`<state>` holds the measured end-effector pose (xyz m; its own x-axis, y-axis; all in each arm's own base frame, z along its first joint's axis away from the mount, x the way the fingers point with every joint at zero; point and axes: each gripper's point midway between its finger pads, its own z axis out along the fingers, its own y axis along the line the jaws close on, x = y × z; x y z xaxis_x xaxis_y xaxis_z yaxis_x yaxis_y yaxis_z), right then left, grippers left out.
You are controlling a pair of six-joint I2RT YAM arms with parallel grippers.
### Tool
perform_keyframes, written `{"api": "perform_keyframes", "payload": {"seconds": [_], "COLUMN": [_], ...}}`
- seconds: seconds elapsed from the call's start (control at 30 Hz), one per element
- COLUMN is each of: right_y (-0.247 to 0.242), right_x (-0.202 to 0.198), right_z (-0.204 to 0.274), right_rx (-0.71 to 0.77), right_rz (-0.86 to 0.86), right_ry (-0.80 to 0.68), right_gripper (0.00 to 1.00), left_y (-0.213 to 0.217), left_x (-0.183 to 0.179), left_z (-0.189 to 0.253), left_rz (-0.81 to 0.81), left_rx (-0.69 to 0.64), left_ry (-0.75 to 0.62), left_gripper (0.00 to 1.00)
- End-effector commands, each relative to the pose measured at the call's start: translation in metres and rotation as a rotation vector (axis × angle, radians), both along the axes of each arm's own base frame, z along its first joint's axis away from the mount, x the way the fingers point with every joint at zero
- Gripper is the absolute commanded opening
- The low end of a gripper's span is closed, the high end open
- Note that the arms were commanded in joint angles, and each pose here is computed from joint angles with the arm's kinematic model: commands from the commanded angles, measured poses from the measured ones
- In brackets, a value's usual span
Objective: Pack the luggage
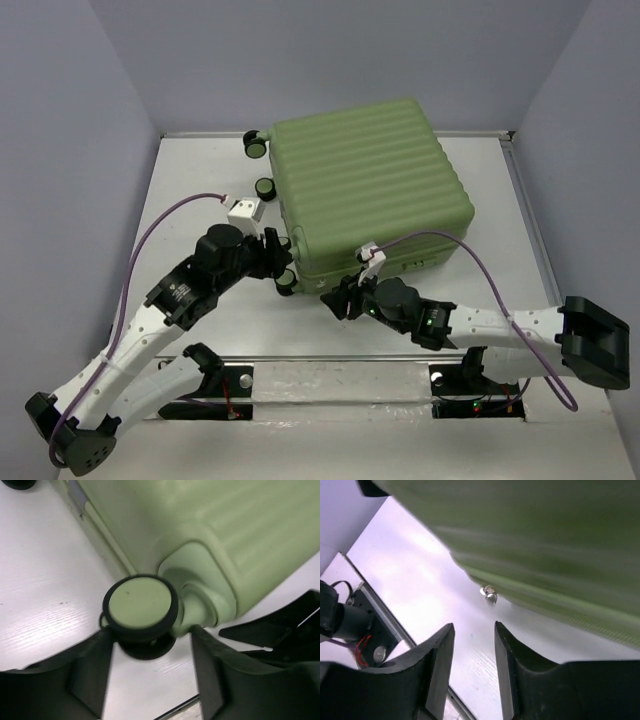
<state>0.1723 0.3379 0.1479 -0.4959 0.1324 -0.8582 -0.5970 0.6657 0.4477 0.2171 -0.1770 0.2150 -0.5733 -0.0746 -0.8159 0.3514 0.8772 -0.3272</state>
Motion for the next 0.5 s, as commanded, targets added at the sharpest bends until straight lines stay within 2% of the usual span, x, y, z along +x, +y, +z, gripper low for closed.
{"api": "perform_keyframes", "payload": {"seconds": [0.0, 0.13, 0.3, 0.4, 0.43, 0.47], "right_y": [-0.021, -0.061, -0.119, -0.155, -0.169, -0.178], "right_x": [-0.005, 0.01, 0.028, 0.041, 0.047, 0.048], "right_z": [-0.012, -0.013, -0.019, -0.009, -0.006, -0.004], "right_rx": [-0.087, -0.086, -0.095, -0.085, -0.082, -0.087], "right_rz": [-0.042, -0.173, -0.353, -0.473, -0.526, -0.55], "right_ry": [0.045, 0.073, 0.115, 0.104, 0.101, 0.099], "right_gripper": [0.57, 0.57, 0.52, 0.5, 0.49, 0.47], "left_y": [-0.041, -0.053, -0.064, -0.067, -0.067, -0.066], "left_x": [-0.004, -0.012, -0.015, -0.015, -0.015, -0.014], "left_z": [0.003, -0.003, -0.019, -0.021, -0.016, -0.012], "left_rz": [-0.215, -0.288, -0.341, -0.348, -0.348, -0.346], "left_rx": [-0.07, -0.106, -0.117, -0.118, -0.125, -0.13], "left_ry": [-0.026, -0.009, 0.031, 0.046, 0.03, 0.018], "left_gripper": [0.55, 0.52, 0.45, 0.6, 0.69, 0.74]}}
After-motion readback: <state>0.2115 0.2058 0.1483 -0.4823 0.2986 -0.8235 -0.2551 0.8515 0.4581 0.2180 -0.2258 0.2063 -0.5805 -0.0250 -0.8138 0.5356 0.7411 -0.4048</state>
